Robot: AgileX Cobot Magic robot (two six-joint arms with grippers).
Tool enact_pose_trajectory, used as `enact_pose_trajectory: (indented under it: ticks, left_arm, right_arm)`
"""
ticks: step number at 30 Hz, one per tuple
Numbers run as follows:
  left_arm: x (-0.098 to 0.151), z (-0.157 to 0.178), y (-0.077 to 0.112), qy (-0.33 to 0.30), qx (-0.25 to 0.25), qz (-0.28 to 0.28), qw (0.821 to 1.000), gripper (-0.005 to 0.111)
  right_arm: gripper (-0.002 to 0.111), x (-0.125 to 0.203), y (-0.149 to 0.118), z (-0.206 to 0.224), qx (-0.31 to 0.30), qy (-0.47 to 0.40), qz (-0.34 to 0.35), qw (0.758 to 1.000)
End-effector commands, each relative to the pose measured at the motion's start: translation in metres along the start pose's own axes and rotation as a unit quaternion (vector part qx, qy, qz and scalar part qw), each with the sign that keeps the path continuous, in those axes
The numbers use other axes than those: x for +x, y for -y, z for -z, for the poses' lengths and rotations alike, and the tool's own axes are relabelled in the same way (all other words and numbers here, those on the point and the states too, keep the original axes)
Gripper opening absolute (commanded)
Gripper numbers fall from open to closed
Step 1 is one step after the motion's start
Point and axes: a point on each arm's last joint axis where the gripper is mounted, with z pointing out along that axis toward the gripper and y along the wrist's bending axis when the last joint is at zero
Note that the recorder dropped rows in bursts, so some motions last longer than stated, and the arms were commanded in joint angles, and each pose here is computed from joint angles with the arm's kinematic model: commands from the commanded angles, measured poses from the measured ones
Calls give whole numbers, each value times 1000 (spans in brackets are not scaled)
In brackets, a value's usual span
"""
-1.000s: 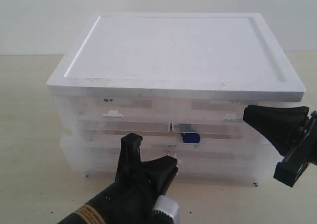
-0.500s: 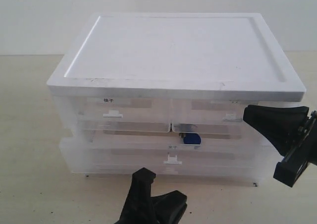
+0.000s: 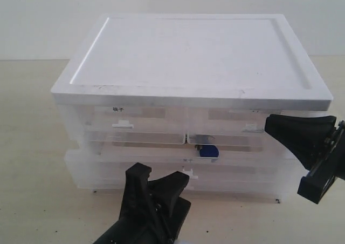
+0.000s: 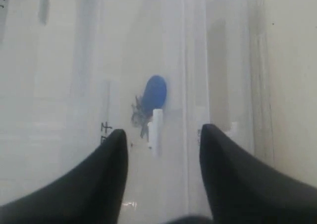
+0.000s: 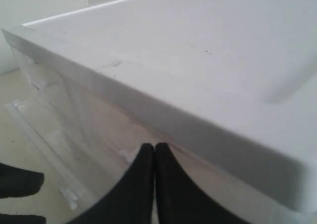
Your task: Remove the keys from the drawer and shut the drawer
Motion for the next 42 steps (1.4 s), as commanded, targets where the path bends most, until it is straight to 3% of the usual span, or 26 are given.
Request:
enact_pose_trajectory:
  ticks: [1, 8, 15, 23, 25, 27, 33, 42]
  left_arm:
    - [0, -7, -3, 13, -3, -4, 1000, 33]
    - [2, -21, -8, -4, 8, 15, 1000, 34]
    - [13, -29, 1, -26, 15, 4, 1000, 33]
    - [16, -31, 6, -32, -12, -13, 999, 25]
    - [17, -31, 6, -35, -12, -12, 999, 19]
    - [18, -31, 6, -42, -12, -24, 999, 5]
    - [25, -29, 6, -92, -14, -26, 995, 4]
    - [2, -11, 17, -66, -3, -43, 997, 4]
  right_arm:
    - [0, -1, 3, -1, 15, -1, -4, 1000]
    - [0, -1, 3, -1, 15, -1, -4, 1000]
    - [0, -1, 3, -1, 15, -1, -4, 1000]
    - [0, -1, 3, -1, 15, -1, -4, 1000]
    - [0, -1, 3, -1, 15, -1, -4, 1000]
    - [0, -1, 3, -1, 15, -1, -4, 1000]
    - [0, -1, 3, -1, 15, -1, -4, 1000]
    - [0, -1, 3, -1, 14, -1, -4, 1000]
